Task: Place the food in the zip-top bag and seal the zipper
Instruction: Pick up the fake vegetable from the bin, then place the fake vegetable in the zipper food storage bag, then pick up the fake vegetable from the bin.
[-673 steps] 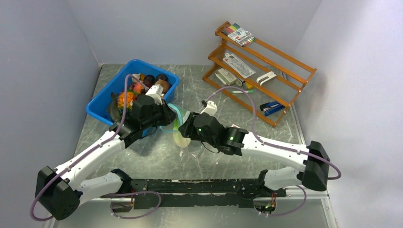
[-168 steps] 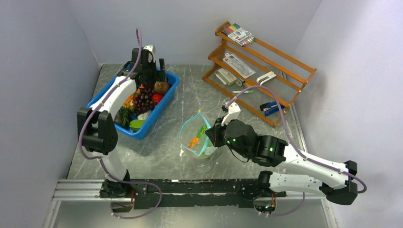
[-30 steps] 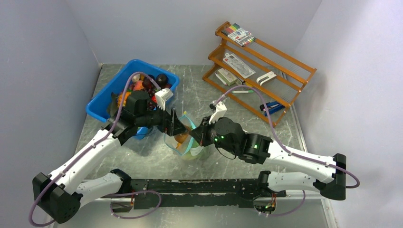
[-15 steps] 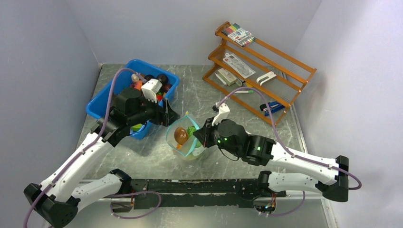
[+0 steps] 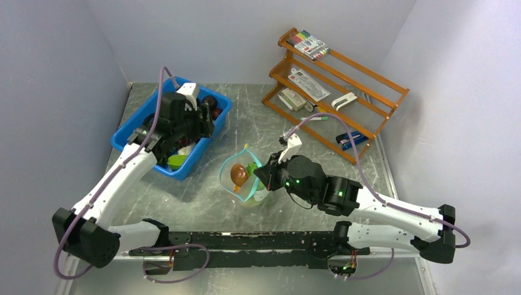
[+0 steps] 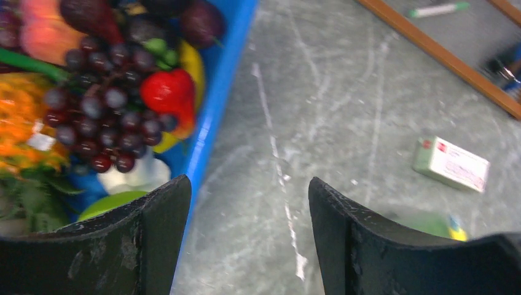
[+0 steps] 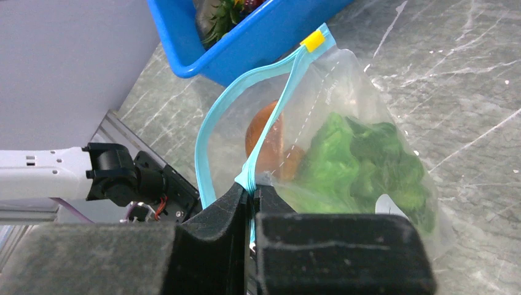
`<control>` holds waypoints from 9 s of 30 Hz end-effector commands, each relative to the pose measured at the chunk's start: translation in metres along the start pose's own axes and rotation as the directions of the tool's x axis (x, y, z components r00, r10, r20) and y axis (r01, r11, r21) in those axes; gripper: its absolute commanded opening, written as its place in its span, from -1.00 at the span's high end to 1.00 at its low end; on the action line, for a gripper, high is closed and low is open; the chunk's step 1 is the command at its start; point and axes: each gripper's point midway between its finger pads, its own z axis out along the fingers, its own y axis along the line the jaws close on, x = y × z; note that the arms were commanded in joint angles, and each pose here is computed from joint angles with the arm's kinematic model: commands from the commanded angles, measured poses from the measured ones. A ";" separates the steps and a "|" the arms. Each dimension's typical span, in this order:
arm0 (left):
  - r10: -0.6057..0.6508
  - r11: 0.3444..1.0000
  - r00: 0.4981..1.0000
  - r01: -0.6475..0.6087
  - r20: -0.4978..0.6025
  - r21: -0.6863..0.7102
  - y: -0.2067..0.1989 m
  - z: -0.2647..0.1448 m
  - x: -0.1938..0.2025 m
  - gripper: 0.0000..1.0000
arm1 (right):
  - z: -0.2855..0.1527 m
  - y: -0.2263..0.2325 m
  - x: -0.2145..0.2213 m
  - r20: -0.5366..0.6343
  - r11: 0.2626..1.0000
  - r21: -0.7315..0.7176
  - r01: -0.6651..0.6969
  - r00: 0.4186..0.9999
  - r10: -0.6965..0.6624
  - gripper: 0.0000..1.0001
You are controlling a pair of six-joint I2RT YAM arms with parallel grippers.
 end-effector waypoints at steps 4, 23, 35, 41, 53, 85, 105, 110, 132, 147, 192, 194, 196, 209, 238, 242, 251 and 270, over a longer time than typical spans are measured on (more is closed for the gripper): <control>0.036 0.998 0.990 -0.030 0.133 -0.047 0.036 0.038 -0.070 -0.62 | -0.002 -0.003 -0.007 0.034 1.000 0.004 0.010 0.999 -0.010 1.00; 0.080 0.987 0.997 -0.077 0.013 -0.139 0.083 0.185 -0.069 -0.85 | -0.007 -0.002 -0.019 0.047 1.000 0.020 0.022 0.999 -0.023 1.00; 0.104 0.977 0.994 -0.106 -0.020 -0.184 0.112 0.213 -0.056 -0.68 | -0.003 -0.011 -0.017 0.050 0.996 0.062 0.058 0.997 -0.061 1.00; 0.124 0.979 0.992 -0.127 -0.027 -0.158 0.113 0.226 -0.052 -0.63 | 0.000 -0.012 -0.023 0.063 0.993 0.083 0.089 0.993 -0.095 1.00; 0.124 0.986 0.992 -0.125 -0.016 -0.110 0.109 0.237 -0.050 -0.47 | 0.008 -0.009 -0.020 0.054 0.991 0.081 0.107 0.992 -0.112 1.00; -0.003 1.000 0.994 0.002 -0.111 -0.007 0.073 0.151 -0.023 0.30 | 0.001 0.004 -0.012 0.021 0.999 -0.008 0.045 0.999 -0.044 1.00; -0.013 0.879 1.000 0.017 -0.011 0.477 -0.032 -0.035 0.000 0.34 | 0.026 0.011 -0.008 -0.013 0.999 0.038 0.012 1.000 -0.011 1.00; -0.014 0.761 1.000 0.001 0.015 0.649 -0.066 -0.088 0.006 0.31 | 0.028 0.026 -0.027 0.030 1.000 0.007 0.013 0.999 -0.014 1.00; -0.107 0.669 0.987 0.159 -0.118 0.726 -0.078 -0.102 0.065 0.35 | 0.039 0.091 -0.040 0.068 0.951 -0.286 0.115 0.993 -0.099 1.00; -0.082 0.807 0.975 0.186 -0.205 0.561 -0.062 -0.081 0.093 0.33 | 0.048 0.106 -0.056 0.111 0.943 -0.308 0.124 0.989 -0.094 1.00; -0.121 0.941 0.987 0.079 0.108 0.329 -0.037 -0.120 0.001 -0.67 | 0.005 0.032 -0.048 0.142 0.990 -0.101 0.094 0.987 -0.079 1.00; -0.113 0.959 0.986 0.076 0.124 0.274 -0.026 -0.114 0.002 -0.66 | 0.001 0.030 -0.048 0.151 0.991 -0.106 0.084 0.986 -0.067 1.00; -0.106 0.976 0.986 0.078 0.130 0.205 -0.013 -0.107 0.004 -0.63 | -0.003 0.028 -0.046 0.154 0.991 -0.111 0.078 0.986 -0.060 1.00; -0.009 0.985 0.992 0.030 0.125 -0.168 0.049 -0.041 -0.023 -0.27 | -0.014 0.037 -0.041 0.138 0.980 -0.192 0.051 0.990 -0.025 1.00; -0.052 0.981 0.998 0.056 0.027 -0.184 0.147 0.146 -0.079 -0.25 | -0.009 0.033 -0.038 0.131 0.983 -0.167 0.078 0.990 -0.056 1.00; -0.039 0.976 0.999 0.034 -0.018 -0.215 0.159 0.163 -0.066 -0.35 | -0.005 0.028 -0.037 0.128 0.987 -0.135 0.090 0.989 -0.072 1.00; -0.037 0.971 0.996 0.017 -0.080 -0.238 0.178 0.187 -0.043 -0.36 | -0.004 0.013 -0.035 0.140 0.994 -0.075 0.081 0.988 -0.070 1.00; -0.026 0.970 0.993 -0.002 -0.114 -0.242 0.186 0.204 -0.032 -0.18 | 0.004 0.010 -0.023 0.107 0.996 -0.060 0.068 0.992 -0.061 1.00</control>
